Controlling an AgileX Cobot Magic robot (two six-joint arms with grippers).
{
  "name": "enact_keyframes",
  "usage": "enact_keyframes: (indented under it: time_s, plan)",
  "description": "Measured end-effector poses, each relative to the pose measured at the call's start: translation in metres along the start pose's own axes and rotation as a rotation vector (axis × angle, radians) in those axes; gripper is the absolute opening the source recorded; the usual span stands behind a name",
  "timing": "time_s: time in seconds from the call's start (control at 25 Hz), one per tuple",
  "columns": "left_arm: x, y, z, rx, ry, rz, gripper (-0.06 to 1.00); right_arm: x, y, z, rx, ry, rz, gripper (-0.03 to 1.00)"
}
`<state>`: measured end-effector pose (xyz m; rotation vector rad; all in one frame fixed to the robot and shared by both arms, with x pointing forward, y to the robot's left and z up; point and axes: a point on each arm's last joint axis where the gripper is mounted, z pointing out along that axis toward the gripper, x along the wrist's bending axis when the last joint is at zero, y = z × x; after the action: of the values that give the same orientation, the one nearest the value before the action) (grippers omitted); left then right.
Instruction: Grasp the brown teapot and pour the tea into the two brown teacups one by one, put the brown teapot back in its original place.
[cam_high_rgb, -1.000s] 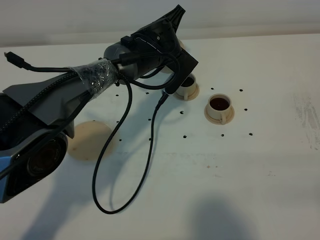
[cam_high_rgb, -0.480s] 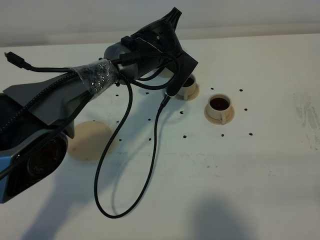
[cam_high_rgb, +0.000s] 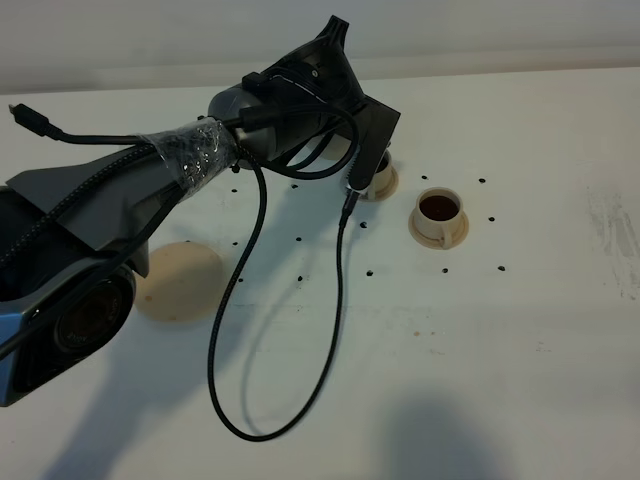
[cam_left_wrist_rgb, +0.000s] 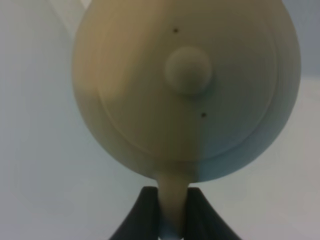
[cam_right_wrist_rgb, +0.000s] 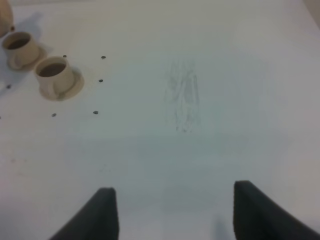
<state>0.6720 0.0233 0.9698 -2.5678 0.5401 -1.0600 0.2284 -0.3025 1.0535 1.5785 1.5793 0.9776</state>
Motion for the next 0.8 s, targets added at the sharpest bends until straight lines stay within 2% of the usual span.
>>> enact_keyframes:
  time_s: [0.28,0.52,0.64,0.8]
  plan:
    - [0.004,-0.009,-0.017,-0.027,-0.035,-0.094,0.01,0.000,0.000,0.000,0.000,0.000,0.000,0.49]
    - [0.020,-0.030,-0.056,-0.089,-0.023,-0.277,0.01,0.000,0.000,0.000,0.000,0.000,0.000,0.49]
    - [0.017,-0.035,-0.063,-0.105,-0.098,-0.389,0.01,0.000,0.000,0.000,0.000,0.000,0.000,0.49]
    - [0.002,-0.036,-0.064,-0.061,-0.264,-0.528,0.01,0.000,0.000,0.000,0.000,0.000,0.000,0.49]
